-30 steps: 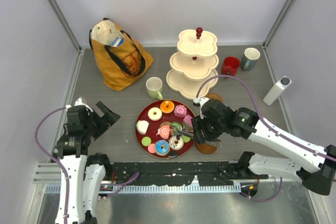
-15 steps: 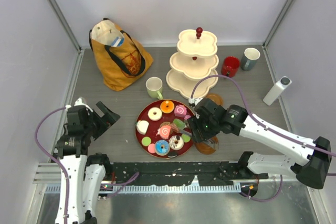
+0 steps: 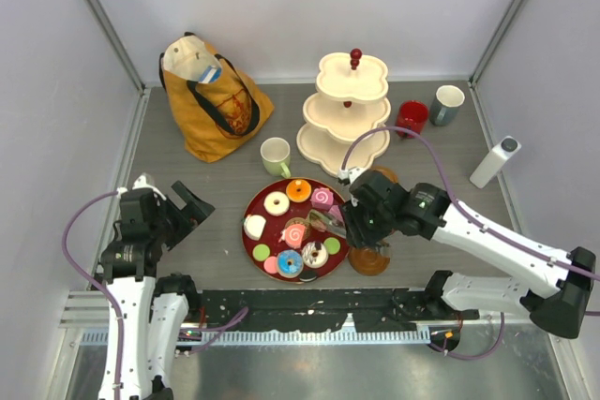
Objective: Serve the afternoon tea
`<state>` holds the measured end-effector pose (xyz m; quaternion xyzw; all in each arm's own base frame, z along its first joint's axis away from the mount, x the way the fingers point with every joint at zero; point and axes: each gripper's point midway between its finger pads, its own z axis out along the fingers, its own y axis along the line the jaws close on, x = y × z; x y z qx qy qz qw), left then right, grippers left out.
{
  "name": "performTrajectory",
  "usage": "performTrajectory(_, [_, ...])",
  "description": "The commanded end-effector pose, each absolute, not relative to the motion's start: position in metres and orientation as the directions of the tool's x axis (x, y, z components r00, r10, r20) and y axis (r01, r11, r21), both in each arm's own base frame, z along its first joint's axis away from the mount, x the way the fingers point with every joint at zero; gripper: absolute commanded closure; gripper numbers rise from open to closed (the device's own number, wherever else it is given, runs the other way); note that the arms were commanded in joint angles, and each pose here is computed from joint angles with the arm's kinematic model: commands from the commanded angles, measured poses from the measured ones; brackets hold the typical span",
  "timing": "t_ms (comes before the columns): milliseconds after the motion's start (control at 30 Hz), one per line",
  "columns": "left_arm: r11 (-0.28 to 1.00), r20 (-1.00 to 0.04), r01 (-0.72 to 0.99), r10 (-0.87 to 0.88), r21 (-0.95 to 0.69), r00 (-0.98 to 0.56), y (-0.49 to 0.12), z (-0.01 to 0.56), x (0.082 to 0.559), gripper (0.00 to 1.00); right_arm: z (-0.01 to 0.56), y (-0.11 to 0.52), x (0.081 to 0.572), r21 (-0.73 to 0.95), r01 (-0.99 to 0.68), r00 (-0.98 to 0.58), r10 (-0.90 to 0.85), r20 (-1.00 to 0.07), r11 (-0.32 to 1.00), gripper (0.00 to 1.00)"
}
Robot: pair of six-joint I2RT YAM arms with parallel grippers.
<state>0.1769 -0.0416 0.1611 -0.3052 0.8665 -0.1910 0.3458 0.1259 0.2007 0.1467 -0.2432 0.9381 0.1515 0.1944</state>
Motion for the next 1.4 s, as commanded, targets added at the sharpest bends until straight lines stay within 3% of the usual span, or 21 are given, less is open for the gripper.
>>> performTrajectory(0, [0.734,-0.469,-0.394,-0.666,-0.553,-0.58,-0.044,0.161,0.175,0.01,0.205,0.209,0.14,0.213,-0.557,-0.721,-0.34,-0.604,0.803,0.61])
performTrajectory(267, [0.735,-0.471,-0.397,-0.665,-0.55,-0.579,-0.043,0.162,0.176,0.0,0.253,0.196,0.183,0.056,-0.512,-0.581,-0.297,-0.757,0.857,0.61])
performTrajectory(567, [0.733,-0.477,-0.395,-0.668,-0.554,-0.571,-0.043,0.164,0.178,0.0,0.258,0.226,0.253,-0.082,-0.448,-0.487,-0.32,-0.812,0.89,0.59])
performTrajectory(1067, [0.743,-0.487,-0.384,-0.657,-0.548,-0.576,-0.043,0.163,0.179,0.0,0.2,0.246,0.367,-0.298,-0.297,-0.519,-0.415,-0.747,0.907,0.59])
performTrajectory(1367, [0.744,-0.485,-0.384,-0.656,-0.547,-0.579,-0.043,0.163,0.179,0.0,0.168,0.252,0.39,-0.379,-0.304,-0.544,-0.486,-0.684,0.874,0.56])
